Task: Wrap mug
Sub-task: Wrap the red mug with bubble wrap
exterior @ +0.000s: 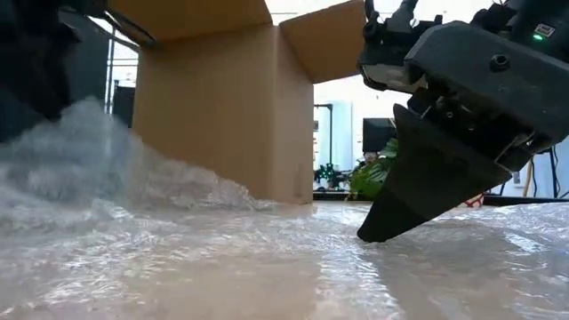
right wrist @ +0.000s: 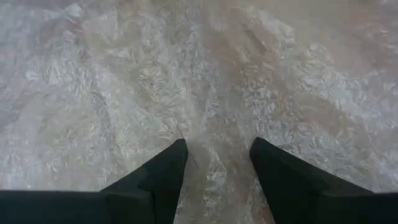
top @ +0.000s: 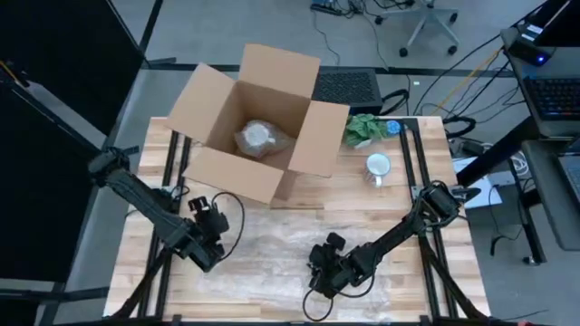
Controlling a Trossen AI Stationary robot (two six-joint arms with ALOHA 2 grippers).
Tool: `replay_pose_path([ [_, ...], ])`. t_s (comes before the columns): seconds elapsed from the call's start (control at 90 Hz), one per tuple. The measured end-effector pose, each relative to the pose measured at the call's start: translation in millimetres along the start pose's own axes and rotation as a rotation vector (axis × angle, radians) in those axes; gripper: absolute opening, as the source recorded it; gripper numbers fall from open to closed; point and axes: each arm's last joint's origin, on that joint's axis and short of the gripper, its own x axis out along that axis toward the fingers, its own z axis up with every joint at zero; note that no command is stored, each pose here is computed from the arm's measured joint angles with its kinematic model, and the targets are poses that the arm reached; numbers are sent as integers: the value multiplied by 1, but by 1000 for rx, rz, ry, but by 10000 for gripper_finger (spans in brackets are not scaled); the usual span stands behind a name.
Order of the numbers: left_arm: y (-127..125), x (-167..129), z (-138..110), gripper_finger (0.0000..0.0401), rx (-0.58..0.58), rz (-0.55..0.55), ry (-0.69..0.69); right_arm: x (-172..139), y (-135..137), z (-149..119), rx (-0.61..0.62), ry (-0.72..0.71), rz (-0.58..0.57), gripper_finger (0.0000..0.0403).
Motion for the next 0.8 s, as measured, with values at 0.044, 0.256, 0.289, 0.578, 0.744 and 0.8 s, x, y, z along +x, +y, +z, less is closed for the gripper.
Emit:
replay_pose_path([
  [0.044, 1, -9, 3, 168, -9, -22, -43, 0, 0, 0, -3, 0, 1, 180],
  [0.256, -12, -48, 17, 180, 7, -236, -391, -19, -2, 12, -7, 32, 51, 180],
  [0.289, -16, -49, 18, 180, 18, -267, -425, -27, -1, 19, 5, 21, 73, 180],
  [0.578, -52, 3, 0, 180, 36, -428, -357, -97, 2, 45, 51, -16, 234, 180],
  [0.744, -60, 45, -23, 180, -37, -445, -269, -91, -5, 21, 88, 171, 104, 180],
  [0.8, -63, 53, -26, 180, -58, -474, -261, -87, -8, 11, 96, 231, 52, 180],
])
